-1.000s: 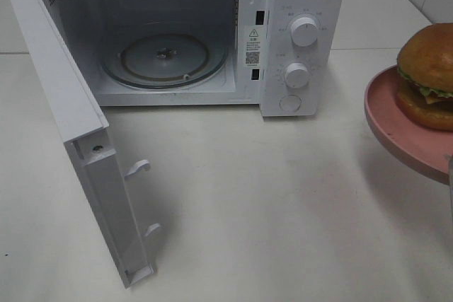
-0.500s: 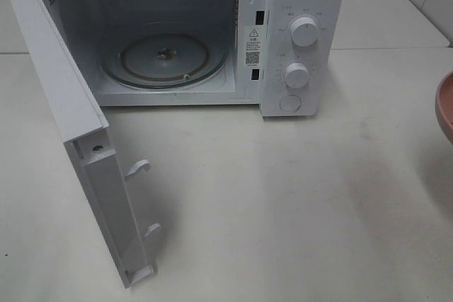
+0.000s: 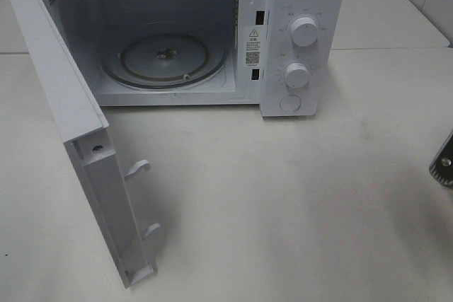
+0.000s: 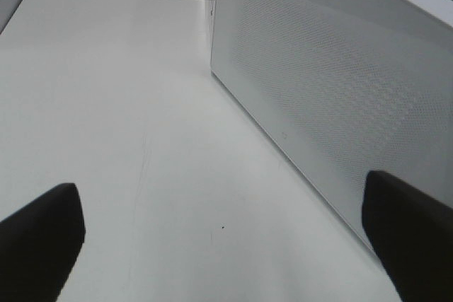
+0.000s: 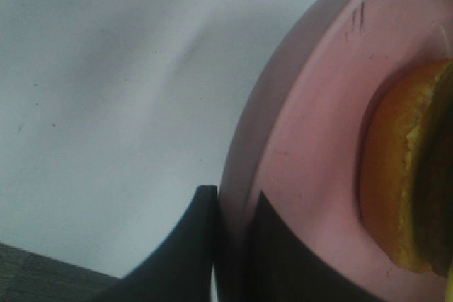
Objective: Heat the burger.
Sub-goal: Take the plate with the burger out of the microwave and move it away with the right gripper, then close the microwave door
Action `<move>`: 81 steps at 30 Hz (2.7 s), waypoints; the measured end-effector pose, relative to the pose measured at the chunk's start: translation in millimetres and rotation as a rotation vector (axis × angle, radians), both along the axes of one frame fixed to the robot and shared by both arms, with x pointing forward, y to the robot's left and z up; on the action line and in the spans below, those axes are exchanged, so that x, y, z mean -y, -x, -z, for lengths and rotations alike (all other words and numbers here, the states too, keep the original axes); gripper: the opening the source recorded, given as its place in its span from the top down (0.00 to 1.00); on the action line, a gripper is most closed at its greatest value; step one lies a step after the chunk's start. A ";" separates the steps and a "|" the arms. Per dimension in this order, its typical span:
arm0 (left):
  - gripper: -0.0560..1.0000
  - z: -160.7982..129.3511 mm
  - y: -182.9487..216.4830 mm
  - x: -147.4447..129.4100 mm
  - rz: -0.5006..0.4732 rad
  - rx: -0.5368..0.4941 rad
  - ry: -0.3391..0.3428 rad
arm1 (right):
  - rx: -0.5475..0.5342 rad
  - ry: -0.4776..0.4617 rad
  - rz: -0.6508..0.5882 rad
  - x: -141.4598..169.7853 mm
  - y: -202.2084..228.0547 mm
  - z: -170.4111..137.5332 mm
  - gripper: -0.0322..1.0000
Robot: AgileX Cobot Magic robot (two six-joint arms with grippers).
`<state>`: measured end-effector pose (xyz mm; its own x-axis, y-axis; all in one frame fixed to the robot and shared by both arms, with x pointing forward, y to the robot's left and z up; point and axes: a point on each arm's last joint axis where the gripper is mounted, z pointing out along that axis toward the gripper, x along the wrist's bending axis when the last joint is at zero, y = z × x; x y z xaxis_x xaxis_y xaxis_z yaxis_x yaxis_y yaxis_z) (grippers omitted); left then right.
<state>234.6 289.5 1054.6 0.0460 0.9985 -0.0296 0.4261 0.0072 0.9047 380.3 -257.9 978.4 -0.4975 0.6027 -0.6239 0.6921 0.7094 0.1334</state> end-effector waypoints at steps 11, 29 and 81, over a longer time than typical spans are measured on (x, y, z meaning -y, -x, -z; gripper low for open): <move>0.01 0.0 0.0 0.0 0.000 0.000 0.000 | 0.051 -0.073 0.301 -16.5 -23.5 17.6 0.88; 0.01 0.0 0.0 0.0 0.000 0.000 0.000 | 0.047 -0.111 0.495 -19.5 -44.3 59.1 0.88; 0.01 0.0 0.0 0.0 0.000 0.000 0.000 | 0.039 -0.292 0.484 -8.8 -85.4 63.5 0.37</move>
<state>234.6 289.5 1054.6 0.0460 0.9985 -0.0296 0.4261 0.0072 0.9047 465.6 -249.1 914.9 -0.1015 0.9068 -0.4093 0.9200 0.2421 0.3082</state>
